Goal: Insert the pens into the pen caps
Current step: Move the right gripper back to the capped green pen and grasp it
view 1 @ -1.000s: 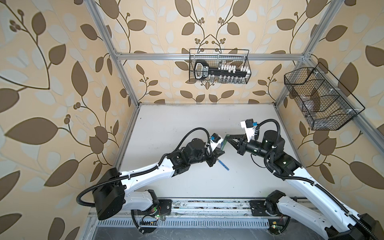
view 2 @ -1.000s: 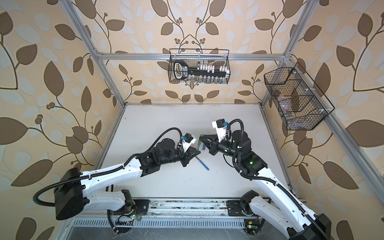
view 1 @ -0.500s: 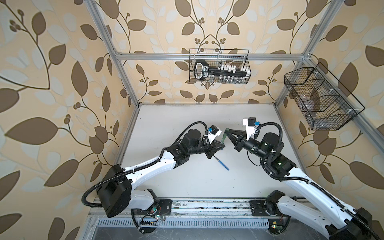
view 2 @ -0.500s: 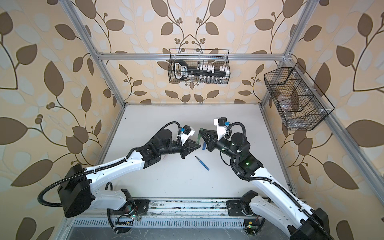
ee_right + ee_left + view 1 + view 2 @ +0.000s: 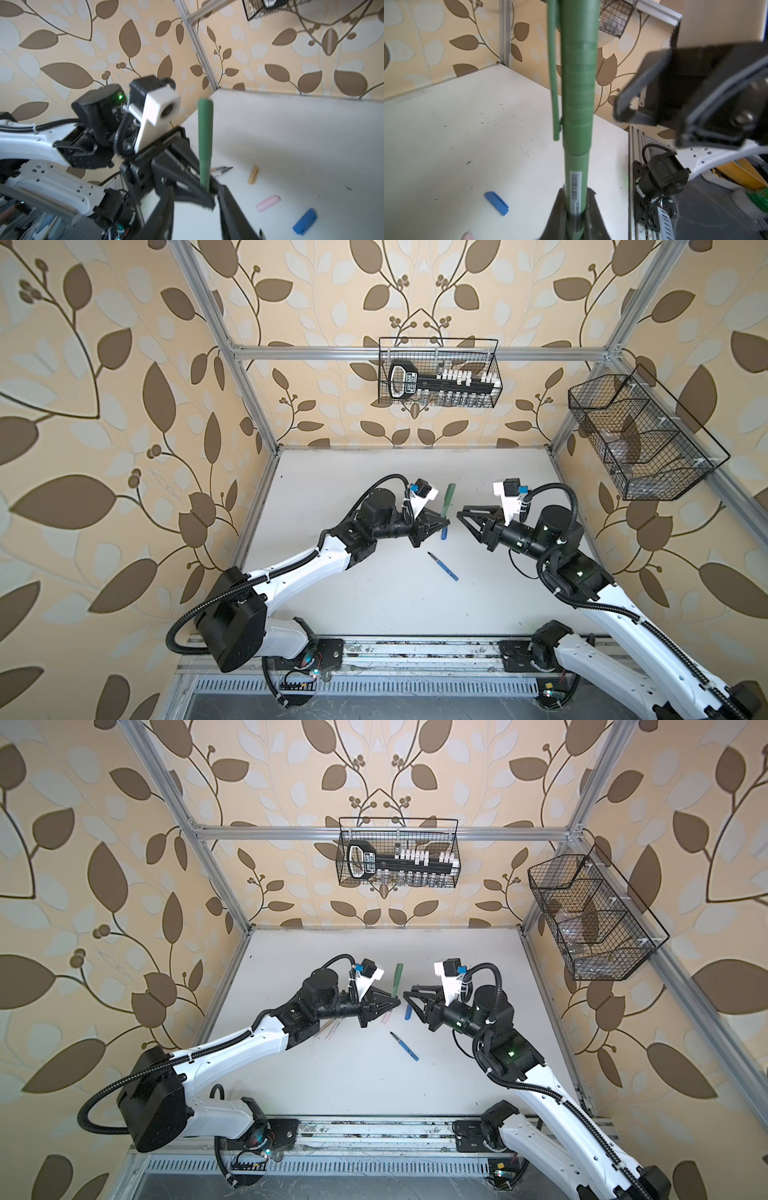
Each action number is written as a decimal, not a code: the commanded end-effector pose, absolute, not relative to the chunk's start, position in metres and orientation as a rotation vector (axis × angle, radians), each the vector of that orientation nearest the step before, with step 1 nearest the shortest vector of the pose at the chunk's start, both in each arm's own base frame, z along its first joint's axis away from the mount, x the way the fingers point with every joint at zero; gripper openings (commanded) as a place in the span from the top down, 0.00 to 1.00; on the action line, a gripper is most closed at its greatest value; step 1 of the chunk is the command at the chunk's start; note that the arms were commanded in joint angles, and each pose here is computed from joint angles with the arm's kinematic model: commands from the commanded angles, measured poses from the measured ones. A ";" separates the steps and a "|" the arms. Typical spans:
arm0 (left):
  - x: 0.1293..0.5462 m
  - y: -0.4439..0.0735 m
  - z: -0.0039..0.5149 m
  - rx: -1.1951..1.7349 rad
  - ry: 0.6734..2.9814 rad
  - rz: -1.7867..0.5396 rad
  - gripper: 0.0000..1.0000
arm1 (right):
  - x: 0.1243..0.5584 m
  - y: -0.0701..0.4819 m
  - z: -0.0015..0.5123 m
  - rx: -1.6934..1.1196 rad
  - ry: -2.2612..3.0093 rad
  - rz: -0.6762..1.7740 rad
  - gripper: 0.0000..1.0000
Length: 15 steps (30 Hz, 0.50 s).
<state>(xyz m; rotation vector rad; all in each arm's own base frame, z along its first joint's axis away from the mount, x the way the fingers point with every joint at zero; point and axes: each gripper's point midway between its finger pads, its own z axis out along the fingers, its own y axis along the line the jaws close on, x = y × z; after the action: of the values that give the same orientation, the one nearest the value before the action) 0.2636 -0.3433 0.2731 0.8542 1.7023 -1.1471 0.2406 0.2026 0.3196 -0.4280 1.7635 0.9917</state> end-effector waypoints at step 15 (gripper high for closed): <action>0.219 -0.356 0.264 0.906 1.725 -1.221 1.00 | 0.233 0.224 0.321 -0.561 1.793 1.157 0.37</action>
<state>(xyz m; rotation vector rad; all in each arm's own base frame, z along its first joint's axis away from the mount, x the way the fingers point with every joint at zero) 0.2242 -0.3582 0.2383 0.8932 1.8132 -1.2280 0.2324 0.2204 0.3005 -0.5249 1.8514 1.1358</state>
